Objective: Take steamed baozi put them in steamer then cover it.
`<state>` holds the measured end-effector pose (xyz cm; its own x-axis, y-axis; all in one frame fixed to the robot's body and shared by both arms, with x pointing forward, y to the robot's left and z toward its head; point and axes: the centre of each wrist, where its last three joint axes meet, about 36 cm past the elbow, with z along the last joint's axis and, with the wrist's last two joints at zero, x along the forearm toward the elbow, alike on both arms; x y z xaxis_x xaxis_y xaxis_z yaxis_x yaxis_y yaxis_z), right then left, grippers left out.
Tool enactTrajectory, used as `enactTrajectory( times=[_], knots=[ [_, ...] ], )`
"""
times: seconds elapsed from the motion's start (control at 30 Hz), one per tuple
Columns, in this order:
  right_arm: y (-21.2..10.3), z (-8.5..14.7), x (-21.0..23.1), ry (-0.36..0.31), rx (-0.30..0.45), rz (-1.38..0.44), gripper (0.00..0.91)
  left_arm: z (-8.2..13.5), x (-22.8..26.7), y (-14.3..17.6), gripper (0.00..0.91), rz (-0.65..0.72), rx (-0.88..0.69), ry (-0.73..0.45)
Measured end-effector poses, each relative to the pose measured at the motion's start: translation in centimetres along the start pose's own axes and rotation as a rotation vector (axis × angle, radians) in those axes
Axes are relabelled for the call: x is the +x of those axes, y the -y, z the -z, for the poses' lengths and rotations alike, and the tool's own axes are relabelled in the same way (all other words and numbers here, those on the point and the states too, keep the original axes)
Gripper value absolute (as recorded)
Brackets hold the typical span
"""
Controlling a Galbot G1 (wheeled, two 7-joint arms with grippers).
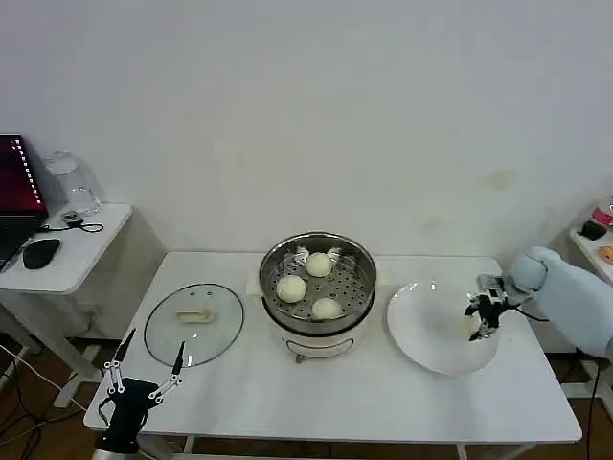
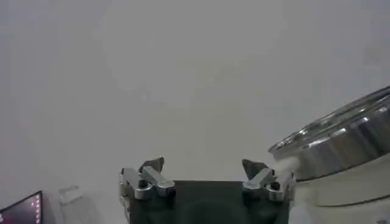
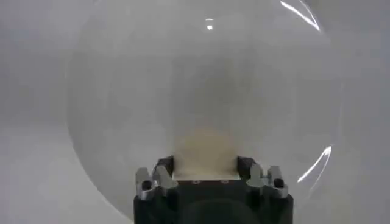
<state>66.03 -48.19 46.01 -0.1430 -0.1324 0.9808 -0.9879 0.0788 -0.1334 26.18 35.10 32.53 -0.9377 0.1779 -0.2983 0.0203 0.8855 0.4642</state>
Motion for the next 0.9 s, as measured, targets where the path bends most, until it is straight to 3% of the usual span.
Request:
enactTrajectory(
  times=[0.27,0.5,0.67,0.9],
  knots=[
    [0.9,0.7,4.4,0.065,0.007,-0.056,0.675,-0.1,-0.5,-0.4,0.907,-0.004,-0.008,0.010],
    [1.0,2.8,9.8,0.153,0.047,-0.115,0.665,-0.4,-0.9,-0.9,0.907,-0.015,-0.019,0.016],
    [1.0,5.9,12.7,0.231,0.093,-0.143,0.655,-0.7,-1.1,-1.2,0.907,-0.030,-0.027,0.019],
    [1.5,11.9,16.0,0.334,0.161,-0.162,0.645,-0.4,-1.1,-1.4,0.907,-0.036,-0.030,0.027]
  ],
)
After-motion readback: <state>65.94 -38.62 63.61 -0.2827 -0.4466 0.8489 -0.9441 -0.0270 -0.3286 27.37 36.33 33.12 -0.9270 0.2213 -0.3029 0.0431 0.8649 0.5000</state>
